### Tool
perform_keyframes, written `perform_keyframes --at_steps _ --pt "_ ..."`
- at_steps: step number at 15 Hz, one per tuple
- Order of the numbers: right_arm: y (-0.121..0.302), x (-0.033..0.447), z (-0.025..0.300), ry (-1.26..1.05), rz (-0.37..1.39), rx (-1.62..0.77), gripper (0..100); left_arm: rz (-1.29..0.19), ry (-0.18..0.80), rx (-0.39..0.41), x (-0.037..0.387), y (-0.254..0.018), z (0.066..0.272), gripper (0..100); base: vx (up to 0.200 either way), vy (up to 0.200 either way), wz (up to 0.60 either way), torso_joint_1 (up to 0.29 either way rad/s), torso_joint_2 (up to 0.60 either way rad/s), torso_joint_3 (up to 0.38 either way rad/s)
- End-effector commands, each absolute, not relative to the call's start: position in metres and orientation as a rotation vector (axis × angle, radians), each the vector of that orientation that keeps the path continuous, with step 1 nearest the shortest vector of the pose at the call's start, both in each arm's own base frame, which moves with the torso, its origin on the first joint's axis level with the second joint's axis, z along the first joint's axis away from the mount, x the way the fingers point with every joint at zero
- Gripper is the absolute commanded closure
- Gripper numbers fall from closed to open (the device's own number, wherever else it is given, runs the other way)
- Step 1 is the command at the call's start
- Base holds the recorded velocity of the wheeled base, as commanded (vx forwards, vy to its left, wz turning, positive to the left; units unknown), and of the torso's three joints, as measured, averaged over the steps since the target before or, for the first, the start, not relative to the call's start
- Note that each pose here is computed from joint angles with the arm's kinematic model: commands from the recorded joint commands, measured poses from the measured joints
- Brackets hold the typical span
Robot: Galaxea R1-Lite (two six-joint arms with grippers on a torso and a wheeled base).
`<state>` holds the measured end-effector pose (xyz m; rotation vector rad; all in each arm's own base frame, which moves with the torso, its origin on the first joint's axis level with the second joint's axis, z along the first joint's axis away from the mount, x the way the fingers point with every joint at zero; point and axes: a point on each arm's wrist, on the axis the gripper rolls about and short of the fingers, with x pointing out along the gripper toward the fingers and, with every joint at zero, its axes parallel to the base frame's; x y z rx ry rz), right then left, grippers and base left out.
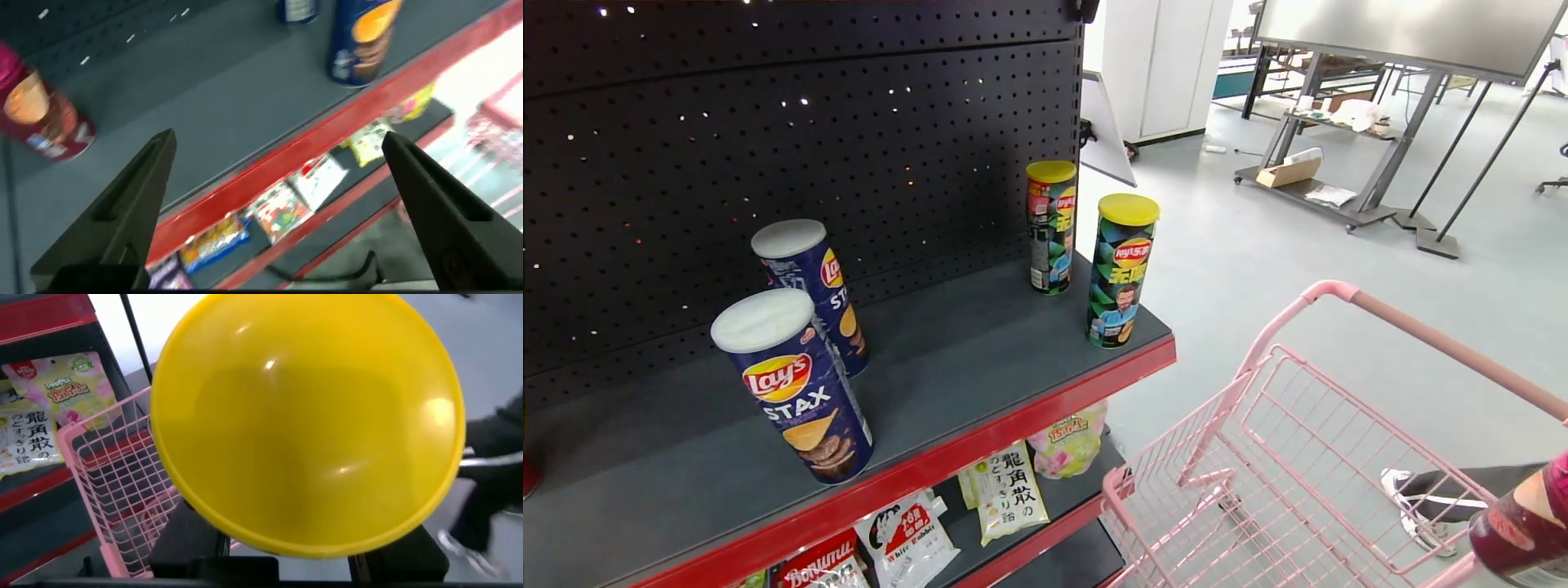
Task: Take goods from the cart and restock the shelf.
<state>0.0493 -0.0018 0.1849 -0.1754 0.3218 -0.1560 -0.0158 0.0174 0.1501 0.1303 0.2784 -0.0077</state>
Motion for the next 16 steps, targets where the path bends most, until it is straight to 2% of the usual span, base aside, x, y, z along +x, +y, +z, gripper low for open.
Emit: perform_keyframes --at_steps 1,3,12,16 --pt "-0.0015 0.0523 0.185 0.335 -0.155 -0.178 100 0.087 0.371 0.129 0.0038 0.0081 0.1622 0 0.0 0.0 0.0 0.0 0.0 0.0" --pt "-0.0014 0.0528 0.1842 0.341 -0.154 -0.179 100 0.067 0.384 0.103 0.0085 0.0059 0.1639 0 0.0 0.0 0.0 0.0 0.0 0.0" --pt "-0.0012 0.0556 0.1821 0.361 -0.151 -0.192 100 0.043 0.385 0.122 0.0086 0.0055 0.1631 0 0.0 0.0 0.0 0.0 0.0 0.0" --pt "-0.0012 0.055 0.1807 0.364 -0.147 -0.207 100 0.043 0.38 0.122 0.0073 0.0059 0.1628 0 -0.2 0.0 0.0 0.005 0.0 -0.001"
